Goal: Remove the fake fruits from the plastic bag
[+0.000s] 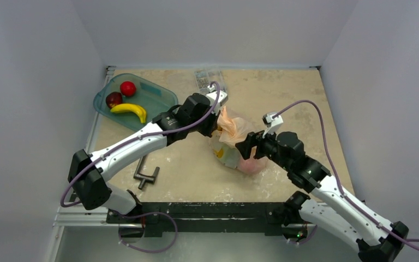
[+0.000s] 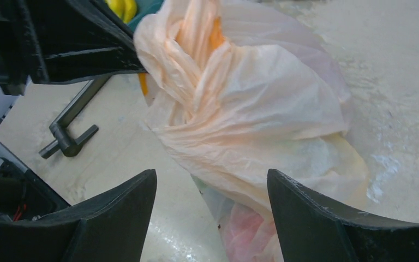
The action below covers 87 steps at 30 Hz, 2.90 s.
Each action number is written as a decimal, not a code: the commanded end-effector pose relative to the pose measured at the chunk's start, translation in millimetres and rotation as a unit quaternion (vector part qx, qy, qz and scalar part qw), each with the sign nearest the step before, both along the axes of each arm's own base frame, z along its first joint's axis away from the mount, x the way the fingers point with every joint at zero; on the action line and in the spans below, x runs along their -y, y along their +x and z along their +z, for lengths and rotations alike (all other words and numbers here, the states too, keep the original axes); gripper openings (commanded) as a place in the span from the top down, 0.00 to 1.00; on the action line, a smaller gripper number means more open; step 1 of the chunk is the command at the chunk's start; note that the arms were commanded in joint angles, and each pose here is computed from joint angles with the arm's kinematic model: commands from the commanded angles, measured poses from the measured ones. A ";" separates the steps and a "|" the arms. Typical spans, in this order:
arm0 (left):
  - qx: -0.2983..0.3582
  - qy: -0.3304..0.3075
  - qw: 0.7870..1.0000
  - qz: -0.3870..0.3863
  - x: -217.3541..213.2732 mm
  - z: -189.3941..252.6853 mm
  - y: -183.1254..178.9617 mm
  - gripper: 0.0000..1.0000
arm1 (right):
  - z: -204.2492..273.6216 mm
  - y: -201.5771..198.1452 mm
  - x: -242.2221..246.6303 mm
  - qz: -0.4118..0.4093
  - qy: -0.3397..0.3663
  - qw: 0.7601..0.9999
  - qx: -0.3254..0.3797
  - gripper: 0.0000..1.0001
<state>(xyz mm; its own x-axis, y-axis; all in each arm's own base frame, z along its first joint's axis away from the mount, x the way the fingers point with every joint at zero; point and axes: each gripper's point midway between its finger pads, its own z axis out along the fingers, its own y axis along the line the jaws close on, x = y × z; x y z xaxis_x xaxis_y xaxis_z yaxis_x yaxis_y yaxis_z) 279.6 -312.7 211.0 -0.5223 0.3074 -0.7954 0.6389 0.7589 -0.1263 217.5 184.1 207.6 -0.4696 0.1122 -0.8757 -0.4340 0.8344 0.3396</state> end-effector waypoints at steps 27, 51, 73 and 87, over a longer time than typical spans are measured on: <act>-0.113 -0.096 0.989 -0.003 15.3 -2.7 11.1 1.00 | 6.0 33.9 -43.8 -0.141 -0.254 0.950 0.112 0.45; -0.201 -0.098 0.961 0.165 -47.6 -27.8 -11.3 1.00 | -9.8 21.8 -13.4 -0.094 0.119 0.987 -0.046 1.00; -0.118 -0.121 0.971 0.168 -87.7 -4.5 -88.6 0.44 | -27.3 42.6 -17.7 0.006 0.037 0.997 -0.074 1.00; 0.002 0.020 0.985 0.169 -71.9 53.7 -47.9 0.19 | -23.7 37.5 -22.6 0.033 0.040 0.997 -0.060 1.00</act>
<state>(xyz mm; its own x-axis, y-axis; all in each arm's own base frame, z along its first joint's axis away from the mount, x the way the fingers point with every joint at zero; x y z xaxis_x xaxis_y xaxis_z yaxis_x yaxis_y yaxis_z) 216.3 -245.6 259.1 -0.6373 0.0709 -0.7673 0.3490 0.9143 -0.2054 253.9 202.5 164.5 -0.6189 0.1481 -0.7713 -0.3865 0.7975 0.4633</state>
